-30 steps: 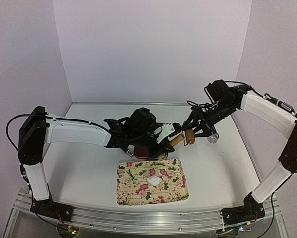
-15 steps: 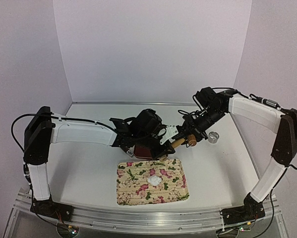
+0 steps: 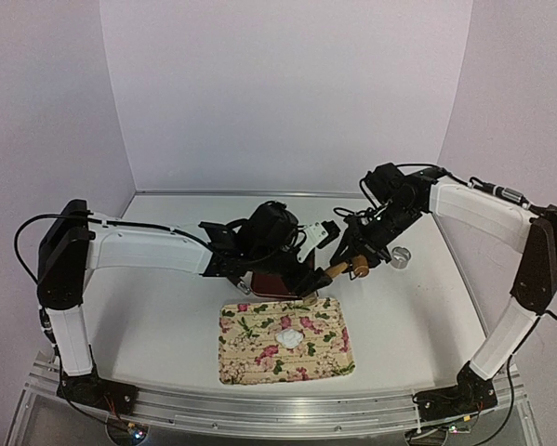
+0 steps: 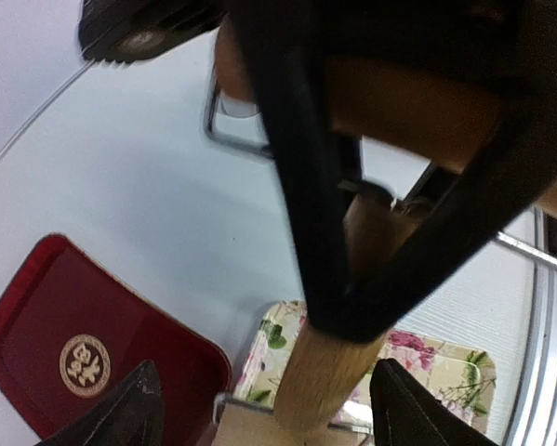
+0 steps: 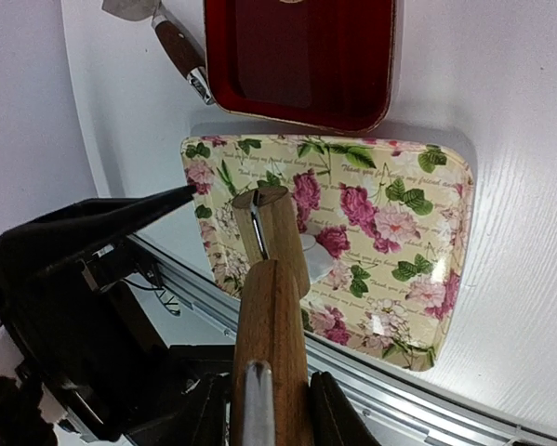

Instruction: Roll out the dumpling wrappers from the dough

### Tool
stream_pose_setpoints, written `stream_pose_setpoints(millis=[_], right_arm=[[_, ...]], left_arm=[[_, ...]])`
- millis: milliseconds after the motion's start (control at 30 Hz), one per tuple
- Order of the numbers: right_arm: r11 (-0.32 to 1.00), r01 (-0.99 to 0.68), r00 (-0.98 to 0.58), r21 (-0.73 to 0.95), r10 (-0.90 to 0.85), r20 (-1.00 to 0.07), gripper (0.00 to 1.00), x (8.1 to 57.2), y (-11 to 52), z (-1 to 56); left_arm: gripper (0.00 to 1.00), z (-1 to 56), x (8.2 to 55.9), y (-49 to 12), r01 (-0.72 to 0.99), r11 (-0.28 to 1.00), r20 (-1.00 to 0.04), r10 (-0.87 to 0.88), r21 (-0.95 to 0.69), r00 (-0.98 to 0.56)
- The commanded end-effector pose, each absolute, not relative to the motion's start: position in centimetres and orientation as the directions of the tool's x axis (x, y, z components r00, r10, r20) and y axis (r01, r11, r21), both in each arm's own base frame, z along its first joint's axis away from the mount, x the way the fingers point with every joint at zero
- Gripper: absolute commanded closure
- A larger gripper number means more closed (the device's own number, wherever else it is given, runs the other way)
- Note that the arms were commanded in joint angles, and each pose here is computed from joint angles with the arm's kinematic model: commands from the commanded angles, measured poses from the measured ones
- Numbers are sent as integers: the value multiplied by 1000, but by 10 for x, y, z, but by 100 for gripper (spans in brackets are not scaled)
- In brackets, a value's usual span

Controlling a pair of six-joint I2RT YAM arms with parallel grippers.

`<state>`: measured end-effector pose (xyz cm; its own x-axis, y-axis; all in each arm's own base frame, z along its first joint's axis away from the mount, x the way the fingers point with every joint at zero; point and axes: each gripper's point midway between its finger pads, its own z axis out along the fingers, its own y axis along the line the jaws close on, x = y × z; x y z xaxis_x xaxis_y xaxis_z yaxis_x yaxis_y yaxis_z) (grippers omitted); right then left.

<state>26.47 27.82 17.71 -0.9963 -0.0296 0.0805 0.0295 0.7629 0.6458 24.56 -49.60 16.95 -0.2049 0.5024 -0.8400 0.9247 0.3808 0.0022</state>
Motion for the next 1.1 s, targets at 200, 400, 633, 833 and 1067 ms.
stream_pose_setpoints(millis=[200,400,633,833,1067], right_arm=[[755,-143,-986,640,-57,-154,100,240,250,225],[720,-160,-986,675,-84,-143,100,207,240,229],[758,-118,-993,641,-73,-95,100,184,252,228],[838,-126,-989,531,-66,-131,100,186,294,222],[892,-126,-989,435,-77,-129,100,194,339,208]], left_arm=[[18,196,213,-414,658,628,-713,225,-415,-665],[18,132,181,-340,184,856,-303,34,-483,-952],[19,109,164,-279,-71,864,-141,-161,-498,-977],[31,98,178,-253,-99,823,-104,-188,-560,-977],[34,78,196,-274,20,854,-86,-29,-520,-996]])
